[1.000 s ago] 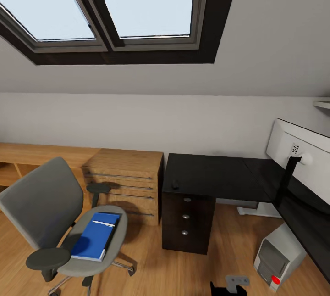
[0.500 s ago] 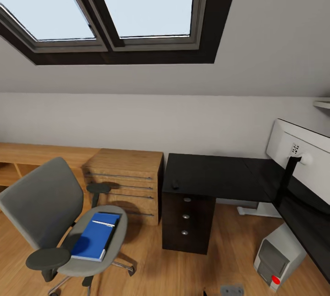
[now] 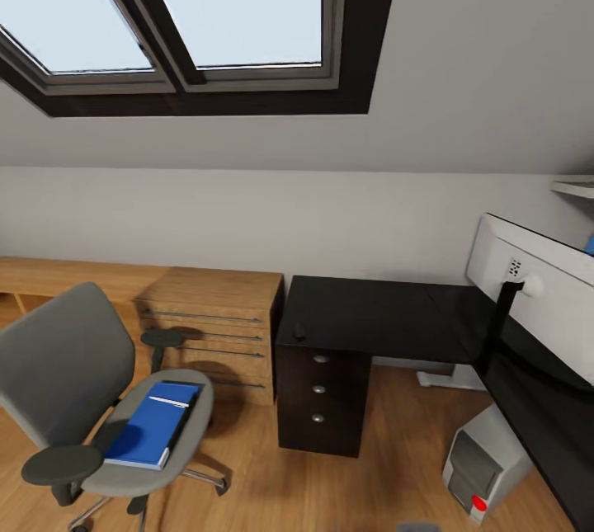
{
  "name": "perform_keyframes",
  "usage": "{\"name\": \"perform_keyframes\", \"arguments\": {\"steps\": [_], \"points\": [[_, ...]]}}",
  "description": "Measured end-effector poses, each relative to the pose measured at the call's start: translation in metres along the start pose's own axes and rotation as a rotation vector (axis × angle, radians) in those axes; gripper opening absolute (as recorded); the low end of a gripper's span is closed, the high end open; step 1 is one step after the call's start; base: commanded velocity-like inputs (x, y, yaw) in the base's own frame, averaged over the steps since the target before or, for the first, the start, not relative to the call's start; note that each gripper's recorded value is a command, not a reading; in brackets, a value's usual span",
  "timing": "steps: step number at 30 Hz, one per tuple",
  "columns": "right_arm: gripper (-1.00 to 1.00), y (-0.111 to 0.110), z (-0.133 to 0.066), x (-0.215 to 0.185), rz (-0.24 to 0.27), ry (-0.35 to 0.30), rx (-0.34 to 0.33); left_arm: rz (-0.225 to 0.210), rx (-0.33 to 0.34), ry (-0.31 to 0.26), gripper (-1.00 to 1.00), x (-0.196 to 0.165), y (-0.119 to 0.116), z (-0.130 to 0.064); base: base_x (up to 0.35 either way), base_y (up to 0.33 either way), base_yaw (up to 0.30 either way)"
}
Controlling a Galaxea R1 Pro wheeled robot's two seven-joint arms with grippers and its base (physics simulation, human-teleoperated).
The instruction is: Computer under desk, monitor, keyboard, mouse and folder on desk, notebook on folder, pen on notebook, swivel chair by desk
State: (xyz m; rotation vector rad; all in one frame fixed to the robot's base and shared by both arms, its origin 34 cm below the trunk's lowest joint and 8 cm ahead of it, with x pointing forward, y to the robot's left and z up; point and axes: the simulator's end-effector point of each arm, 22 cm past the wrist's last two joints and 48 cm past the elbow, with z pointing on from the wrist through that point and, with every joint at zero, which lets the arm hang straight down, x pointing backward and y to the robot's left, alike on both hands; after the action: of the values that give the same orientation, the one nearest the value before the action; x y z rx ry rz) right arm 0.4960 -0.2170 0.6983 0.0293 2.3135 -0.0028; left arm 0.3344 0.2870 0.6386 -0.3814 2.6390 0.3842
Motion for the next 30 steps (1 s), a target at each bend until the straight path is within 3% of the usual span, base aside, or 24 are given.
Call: {"name": "perform_keyframes", "arguments": {"steps": [13, 23, 30], "points": [[1.0, 0.0, 0.001, -0.003, 0.002, -0.006, -0.002, -0.001, -0.001, 0.001, 1.0, 0.0, 0.0, 0.0, -0.121, -0.294, 0.0], [1.0, 0.0, -0.001, -0.019, 0.007, -0.09, -0.003, -0.003, -0.002, 0.003, 1.0, 0.001, 0.001, 0.0, -0.311, -0.051, 0.0], [1.0, 0.0, -0.001, -0.022, 0.008, -0.102, -0.004, -0.003, -0.002, 0.003, 1.0, 0.001, 0.001, 0.0, -0.331, -0.001, 0.0]]}}
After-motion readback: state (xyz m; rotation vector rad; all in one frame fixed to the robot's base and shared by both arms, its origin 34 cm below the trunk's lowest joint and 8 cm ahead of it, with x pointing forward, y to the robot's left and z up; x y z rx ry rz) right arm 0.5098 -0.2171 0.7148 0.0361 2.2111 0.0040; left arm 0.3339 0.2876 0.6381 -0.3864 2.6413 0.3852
